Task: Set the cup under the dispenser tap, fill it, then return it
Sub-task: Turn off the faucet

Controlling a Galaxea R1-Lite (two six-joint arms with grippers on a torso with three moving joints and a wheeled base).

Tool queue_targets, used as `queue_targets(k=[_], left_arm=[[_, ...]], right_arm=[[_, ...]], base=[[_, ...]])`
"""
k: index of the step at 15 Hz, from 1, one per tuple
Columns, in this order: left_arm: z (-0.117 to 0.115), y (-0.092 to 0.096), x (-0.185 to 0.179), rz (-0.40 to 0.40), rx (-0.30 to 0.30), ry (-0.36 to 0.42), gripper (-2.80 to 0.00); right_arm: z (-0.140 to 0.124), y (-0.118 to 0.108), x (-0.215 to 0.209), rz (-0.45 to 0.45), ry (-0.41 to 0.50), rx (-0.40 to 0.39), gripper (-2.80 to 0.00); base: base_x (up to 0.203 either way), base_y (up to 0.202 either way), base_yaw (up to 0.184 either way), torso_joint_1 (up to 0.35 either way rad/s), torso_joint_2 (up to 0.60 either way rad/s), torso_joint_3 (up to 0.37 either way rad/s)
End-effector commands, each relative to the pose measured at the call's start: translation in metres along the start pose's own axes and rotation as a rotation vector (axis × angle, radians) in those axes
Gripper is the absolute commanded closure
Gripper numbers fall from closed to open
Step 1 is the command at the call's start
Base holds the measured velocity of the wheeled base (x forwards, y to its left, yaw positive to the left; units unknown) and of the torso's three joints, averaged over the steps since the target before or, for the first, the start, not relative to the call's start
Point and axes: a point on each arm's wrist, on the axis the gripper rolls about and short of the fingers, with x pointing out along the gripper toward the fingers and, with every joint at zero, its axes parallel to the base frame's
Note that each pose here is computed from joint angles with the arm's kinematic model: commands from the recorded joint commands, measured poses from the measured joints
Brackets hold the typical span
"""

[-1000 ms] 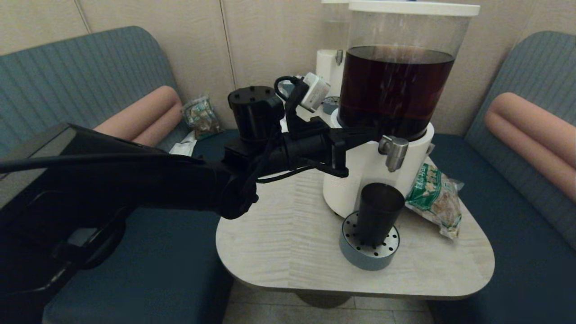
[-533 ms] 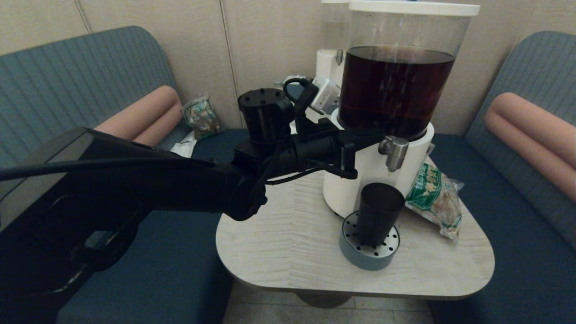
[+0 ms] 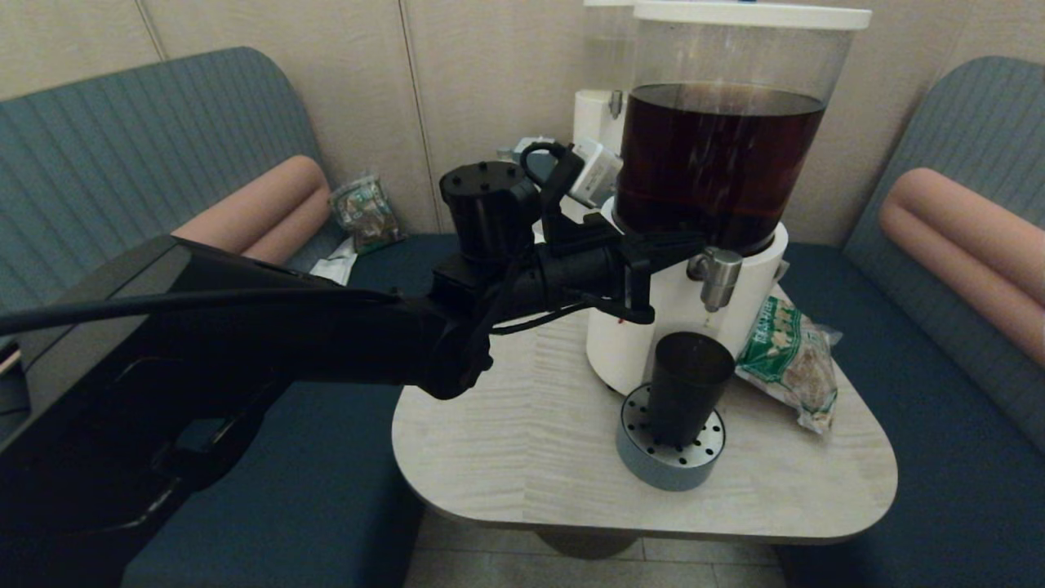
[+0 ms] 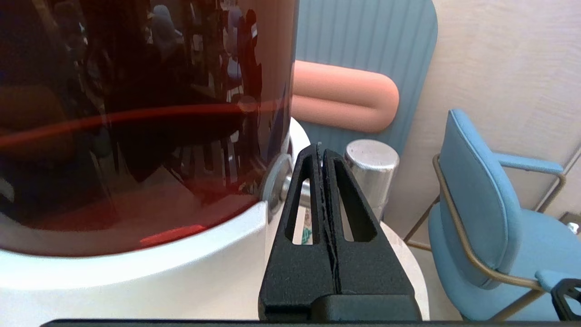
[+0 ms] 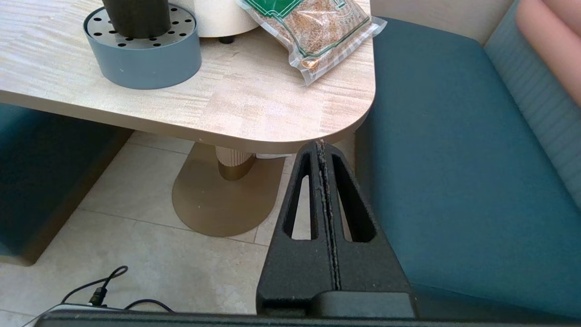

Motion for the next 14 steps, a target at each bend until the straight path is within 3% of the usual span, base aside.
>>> queue_targets(k=[1, 14], left_arm=[[-0.003, 0.002, 0.002, -0.004, -0.002, 0.002, 0.0], [-0.013, 0.001, 0.022, -0.032, -0.005, -0.018, 0.0]], right_arm=[[0.0, 0.0, 0.0, 0.001, 0.001, -0.001, 0.0], [0.0, 0.0, 0.0, 0.002, 0.001, -0.001, 0.0]], base=[[0.0, 0.0, 0.0, 0.0, 0.0, 0.0], [0.0, 0.0, 0.0, 0.0, 0.0, 0.0]])
